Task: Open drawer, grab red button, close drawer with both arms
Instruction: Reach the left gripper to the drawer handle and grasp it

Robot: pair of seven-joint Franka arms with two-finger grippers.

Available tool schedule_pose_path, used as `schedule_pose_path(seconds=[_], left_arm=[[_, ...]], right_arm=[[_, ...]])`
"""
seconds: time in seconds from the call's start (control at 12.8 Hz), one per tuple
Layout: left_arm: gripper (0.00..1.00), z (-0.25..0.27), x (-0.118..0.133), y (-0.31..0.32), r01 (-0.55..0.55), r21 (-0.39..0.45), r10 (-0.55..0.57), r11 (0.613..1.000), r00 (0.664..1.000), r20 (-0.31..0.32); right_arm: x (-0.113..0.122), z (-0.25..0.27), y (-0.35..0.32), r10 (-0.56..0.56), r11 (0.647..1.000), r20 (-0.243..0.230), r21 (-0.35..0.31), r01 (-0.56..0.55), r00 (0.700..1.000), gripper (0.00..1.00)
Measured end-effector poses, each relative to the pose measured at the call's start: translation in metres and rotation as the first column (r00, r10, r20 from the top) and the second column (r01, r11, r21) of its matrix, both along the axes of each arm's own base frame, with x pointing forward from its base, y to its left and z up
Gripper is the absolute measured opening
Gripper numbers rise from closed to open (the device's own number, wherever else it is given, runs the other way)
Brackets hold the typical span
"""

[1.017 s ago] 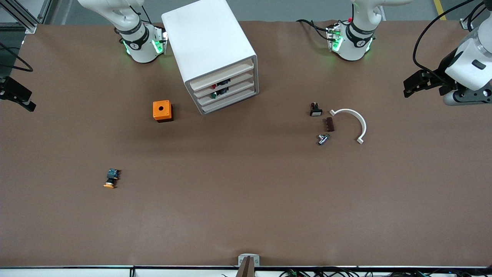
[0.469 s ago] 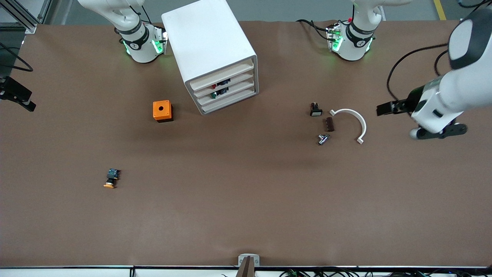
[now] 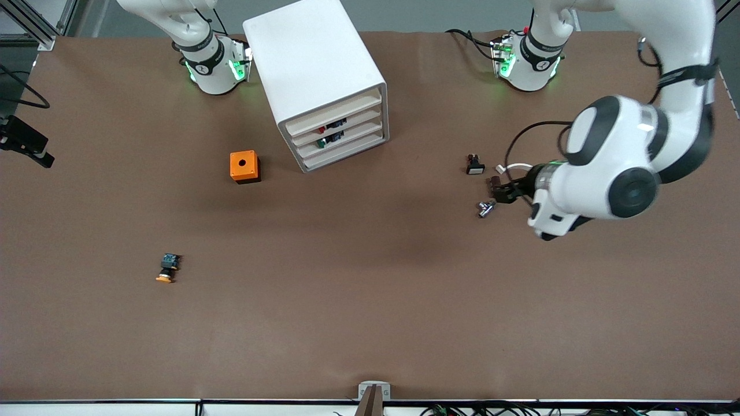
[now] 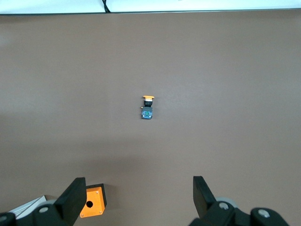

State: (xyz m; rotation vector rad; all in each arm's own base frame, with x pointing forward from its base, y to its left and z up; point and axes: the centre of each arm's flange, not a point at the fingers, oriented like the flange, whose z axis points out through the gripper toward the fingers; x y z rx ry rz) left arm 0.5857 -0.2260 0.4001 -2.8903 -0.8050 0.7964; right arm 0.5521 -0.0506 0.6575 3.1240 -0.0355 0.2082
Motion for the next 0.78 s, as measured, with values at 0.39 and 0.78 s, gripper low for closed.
schedule_pose_path(seconds=[0.39, 0.78], left_arm=[[1.00, -0.102, 0.001, -0.096, -0.313, 0.181, 0.337, 0.932, 0.933, -0.123], [1.00, -0.167, -0.031, -0.164, -0.522, 0.309, 0.606, 0.795, 0.709, -0.361]], right_arm=[[0.001, -0.003, -0.001, -0.001, 1.000, -0.007, 0.000, 0.001, 1.000, 1.00], [0.002, -0.008, -0.001, -0.002, 1.000, -0.018, 0.001, 0.002, 1.000, 1.00]])
